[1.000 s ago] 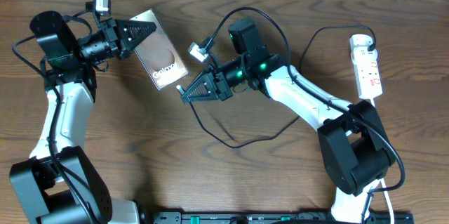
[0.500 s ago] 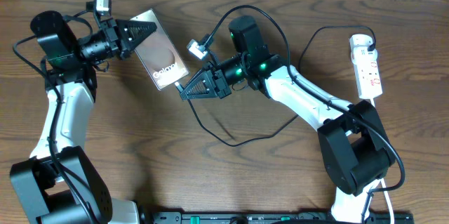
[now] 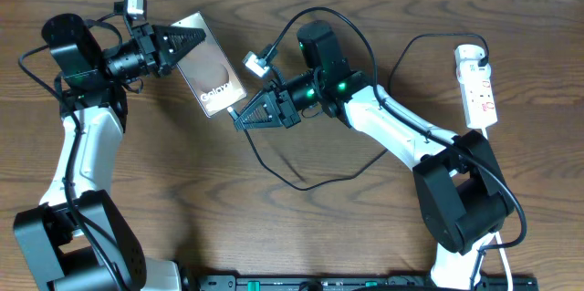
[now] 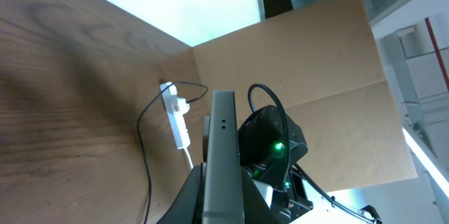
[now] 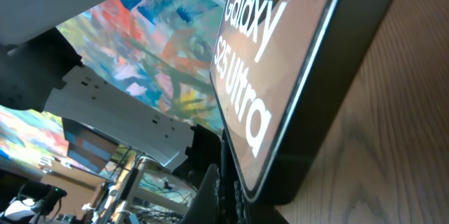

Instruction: Plug charger to phone and switch on socket

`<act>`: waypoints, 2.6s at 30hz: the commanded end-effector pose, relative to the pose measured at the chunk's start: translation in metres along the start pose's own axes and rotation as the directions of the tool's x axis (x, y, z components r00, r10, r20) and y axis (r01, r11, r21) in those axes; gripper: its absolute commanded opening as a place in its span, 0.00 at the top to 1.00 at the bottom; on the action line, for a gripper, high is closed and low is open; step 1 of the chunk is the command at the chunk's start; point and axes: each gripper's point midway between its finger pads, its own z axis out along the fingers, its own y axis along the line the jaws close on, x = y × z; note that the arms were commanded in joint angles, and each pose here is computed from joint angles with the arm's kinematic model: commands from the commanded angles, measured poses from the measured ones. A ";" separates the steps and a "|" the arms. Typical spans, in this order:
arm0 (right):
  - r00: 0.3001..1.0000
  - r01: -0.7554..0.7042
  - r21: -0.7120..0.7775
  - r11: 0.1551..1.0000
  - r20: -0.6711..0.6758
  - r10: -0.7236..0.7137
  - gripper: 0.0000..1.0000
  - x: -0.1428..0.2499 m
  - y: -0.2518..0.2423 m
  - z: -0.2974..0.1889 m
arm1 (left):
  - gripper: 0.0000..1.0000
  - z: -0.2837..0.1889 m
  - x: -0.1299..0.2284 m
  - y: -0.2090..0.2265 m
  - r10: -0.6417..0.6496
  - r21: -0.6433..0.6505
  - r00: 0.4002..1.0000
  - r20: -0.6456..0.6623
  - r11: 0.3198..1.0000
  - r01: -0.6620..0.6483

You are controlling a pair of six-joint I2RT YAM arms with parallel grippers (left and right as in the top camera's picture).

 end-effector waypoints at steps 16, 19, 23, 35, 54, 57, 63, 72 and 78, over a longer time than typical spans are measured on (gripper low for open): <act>1.000 -0.018 0.043 0.999 0.022 0.018 0.99 -0.006 -0.009 -0.002 | 0.93 0.002 0.005 -0.018 0.033 0.033 0.998 -0.046 0.999 -0.032; 1.000 -0.019 0.042 0.999 0.024 0.018 0.99 -0.008 -0.008 -0.002 | 0.93 0.002 0.005 -0.018 0.034 0.034 0.998 -0.046 0.999 -0.033; 0.999 -0.019 0.043 0.999 0.031 0.018 0.99 -0.011 -0.007 -0.002 | 0.93 0.002 0.008 -0.022 0.066 0.050 0.996 -0.064 0.997 -0.063; 0.999 -0.002 0.042 0.999 0.034 0.001 0.99 -0.014 -0.006 -0.003 | 0.93 0.002 0.008 -0.024 0.085 0.056 0.994 -0.066 0.995 -0.081; 0.998 0.015 0.056 0.998 0.055 -0.018 0.99 -0.023 -0.006 -0.003 | 0.93 0.002 0.007 -0.024 0.085 0.053 0.994 -0.062 0.995 -0.082; 0.998 0.018 0.056 0.998 0.056 -0.021 0.99 -0.024 -0.005 -0.003 | 0.93 0.002 0.006 -0.023 0.085 0.050 0.995 -0.055 0.995 -0.082; 0.998 0.018 0.056 0.998 0.056 -0.021 0.99 -0.024 -0.005 -0.003 | 0.93 0.002 0.002 -0.022 0.084 0.037 0.996 -0.034 0.996 -0.083; 0.997 -0.018 0.086 0.996 0.077 0.012 0.99 -0.027 -0.011 -0.004 | 0.93 0.002 -0.017 -0.012 0.056 -0.022 0.996 0.074 0.998 -0.055; 0.995 -0.033 0.111 0.993 0.095 0.022 0.99 -0.030 -0.015 -0.004 | 0.93 0.002 -0.022 -0.011 0.054 -0.034 0.993 0.101 0.998 -0.051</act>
